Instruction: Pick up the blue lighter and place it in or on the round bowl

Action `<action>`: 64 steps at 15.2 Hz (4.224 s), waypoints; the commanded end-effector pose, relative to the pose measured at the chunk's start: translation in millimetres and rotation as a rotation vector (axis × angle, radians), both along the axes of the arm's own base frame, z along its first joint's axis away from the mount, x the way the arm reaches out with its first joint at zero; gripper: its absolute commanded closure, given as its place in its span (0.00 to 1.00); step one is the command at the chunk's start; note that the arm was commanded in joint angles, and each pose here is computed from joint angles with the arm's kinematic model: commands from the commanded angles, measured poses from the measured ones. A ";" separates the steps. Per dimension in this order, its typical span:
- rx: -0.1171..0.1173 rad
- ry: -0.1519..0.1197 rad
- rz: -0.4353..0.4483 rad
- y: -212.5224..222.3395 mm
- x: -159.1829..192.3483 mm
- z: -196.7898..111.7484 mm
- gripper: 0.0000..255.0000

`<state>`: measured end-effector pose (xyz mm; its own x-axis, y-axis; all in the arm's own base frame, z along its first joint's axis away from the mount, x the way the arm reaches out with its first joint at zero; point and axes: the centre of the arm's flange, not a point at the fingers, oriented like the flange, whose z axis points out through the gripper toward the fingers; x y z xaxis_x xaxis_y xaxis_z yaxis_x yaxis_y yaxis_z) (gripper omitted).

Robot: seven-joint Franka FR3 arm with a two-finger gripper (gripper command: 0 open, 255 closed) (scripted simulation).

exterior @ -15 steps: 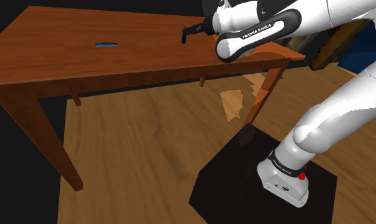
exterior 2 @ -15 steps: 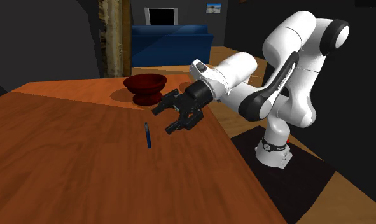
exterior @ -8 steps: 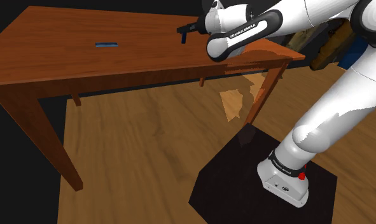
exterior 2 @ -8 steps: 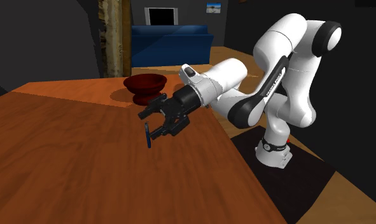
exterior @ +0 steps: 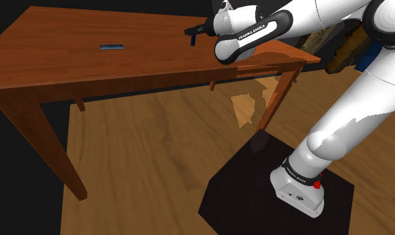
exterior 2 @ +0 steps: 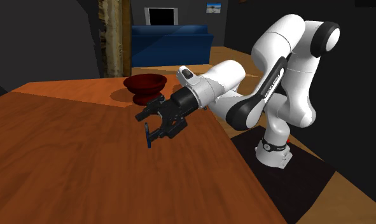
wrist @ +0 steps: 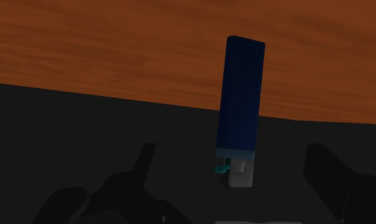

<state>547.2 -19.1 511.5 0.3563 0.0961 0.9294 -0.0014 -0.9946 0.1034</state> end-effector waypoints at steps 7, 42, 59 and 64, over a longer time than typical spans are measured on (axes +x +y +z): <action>0.000 0.000 0.000 0.0 0.0 0.1 1.00; 0.000 0.000 0.000 0.0 0.1 168.9 1.00; 0.000 0.000 0.000 -199.6 -66.4 189.1 1.00; 0.000 0.000 0.000 -262.0 -87.1 194.6 1.00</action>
